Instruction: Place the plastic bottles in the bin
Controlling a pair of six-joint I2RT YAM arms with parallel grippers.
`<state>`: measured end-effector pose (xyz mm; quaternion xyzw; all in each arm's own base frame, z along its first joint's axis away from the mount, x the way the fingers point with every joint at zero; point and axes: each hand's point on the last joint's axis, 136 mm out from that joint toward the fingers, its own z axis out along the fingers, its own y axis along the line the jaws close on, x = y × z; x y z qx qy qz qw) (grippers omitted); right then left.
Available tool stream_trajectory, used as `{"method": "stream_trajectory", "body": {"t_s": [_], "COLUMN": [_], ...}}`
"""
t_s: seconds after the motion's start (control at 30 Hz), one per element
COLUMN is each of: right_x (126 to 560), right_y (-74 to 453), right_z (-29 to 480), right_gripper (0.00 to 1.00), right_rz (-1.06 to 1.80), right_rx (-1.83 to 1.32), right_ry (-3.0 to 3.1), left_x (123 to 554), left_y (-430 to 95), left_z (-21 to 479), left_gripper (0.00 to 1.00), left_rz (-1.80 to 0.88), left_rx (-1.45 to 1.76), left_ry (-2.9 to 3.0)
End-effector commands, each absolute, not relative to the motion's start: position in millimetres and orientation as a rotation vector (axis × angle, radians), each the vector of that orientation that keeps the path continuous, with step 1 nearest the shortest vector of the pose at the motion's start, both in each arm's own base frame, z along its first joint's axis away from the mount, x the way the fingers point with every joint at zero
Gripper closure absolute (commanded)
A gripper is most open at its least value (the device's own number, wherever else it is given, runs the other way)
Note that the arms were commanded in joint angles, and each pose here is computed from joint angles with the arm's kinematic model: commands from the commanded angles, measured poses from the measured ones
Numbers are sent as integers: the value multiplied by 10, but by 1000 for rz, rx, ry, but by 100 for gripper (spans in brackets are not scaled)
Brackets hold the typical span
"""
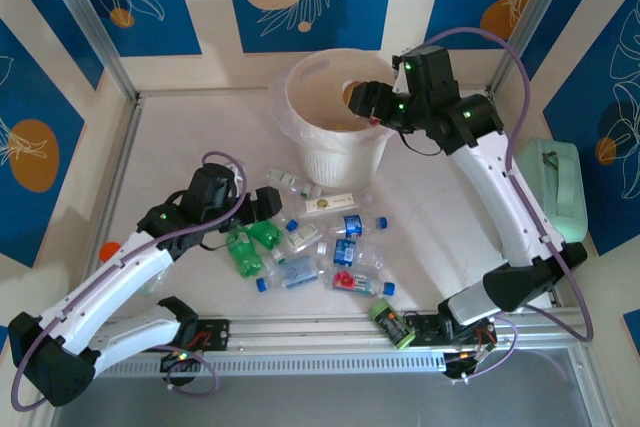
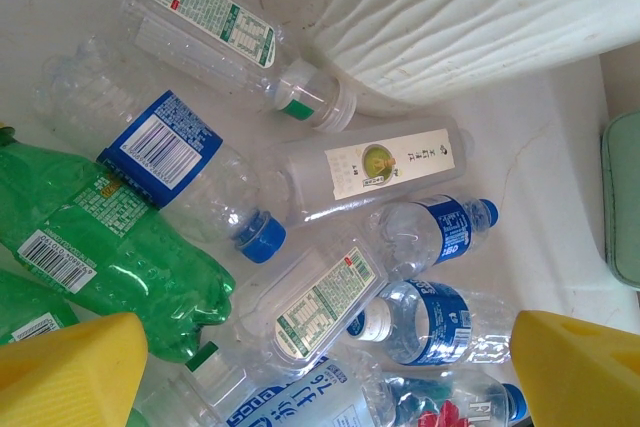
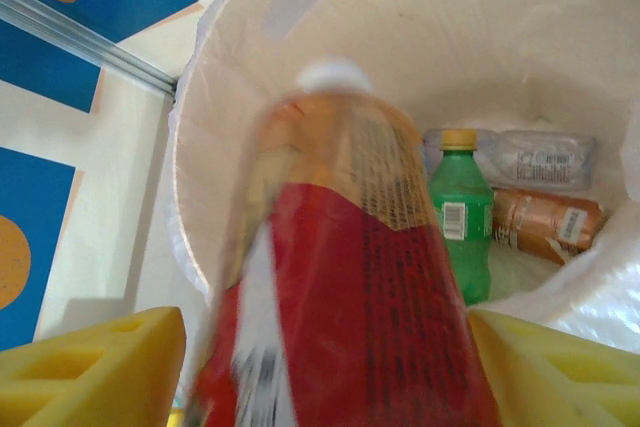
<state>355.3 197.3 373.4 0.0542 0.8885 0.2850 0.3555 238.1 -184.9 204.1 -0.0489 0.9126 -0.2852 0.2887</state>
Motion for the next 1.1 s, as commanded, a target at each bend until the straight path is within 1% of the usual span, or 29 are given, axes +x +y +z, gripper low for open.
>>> {"method": "stream_trajectory", "body": {"t_s": [0.0, 0.17, 0.27, 0.43, 0.6, 0.77, 0.9, 1.07], "right_x": [3577, 3581, 3519, 3292, 2973, 2738, 2623, 2548], "right_y": [2043, 2026, 1966, 1785, 1540, 1355, 1307, 1266], "right_z": [3898, 3903, 3916, 3878, 3555, 3053, 2636, 2297], "right_gripper": [23, 19, 19, 20, 22, 24, 26, 27], "right_rz": [768, 755, 737, 715, 694, 709, 760, 754], "right_rx": [94, 98, 105, 151, 258, 396, 502, 571], "right_ry": [2261, 2261, 2253, 2239, 2267, 2341, 2418, 2491], "left_x": [2365, 2376, 2382, 2394, 2426, 2482, 2546, 2670], "left_y": [-1828, -1869, -1908, -2010, -2142, -2253, -2353, -2500], "left_z": [1993, 1965, 1941, 1883, 1815, 1773, 1690, 1576], "left_gripper": [7, 7, 8, 9, 16, 19, 21, 26], "left_rz": [-769, -792, -817, -891, -979, -1046, -1093, -1146], "left_rx": [-148, -156, -164, -194, -227, -254, -280, -315], "left_ry": [2447, 2454, 2459, 2468, 2476, 2474, 2481, 2489]}}
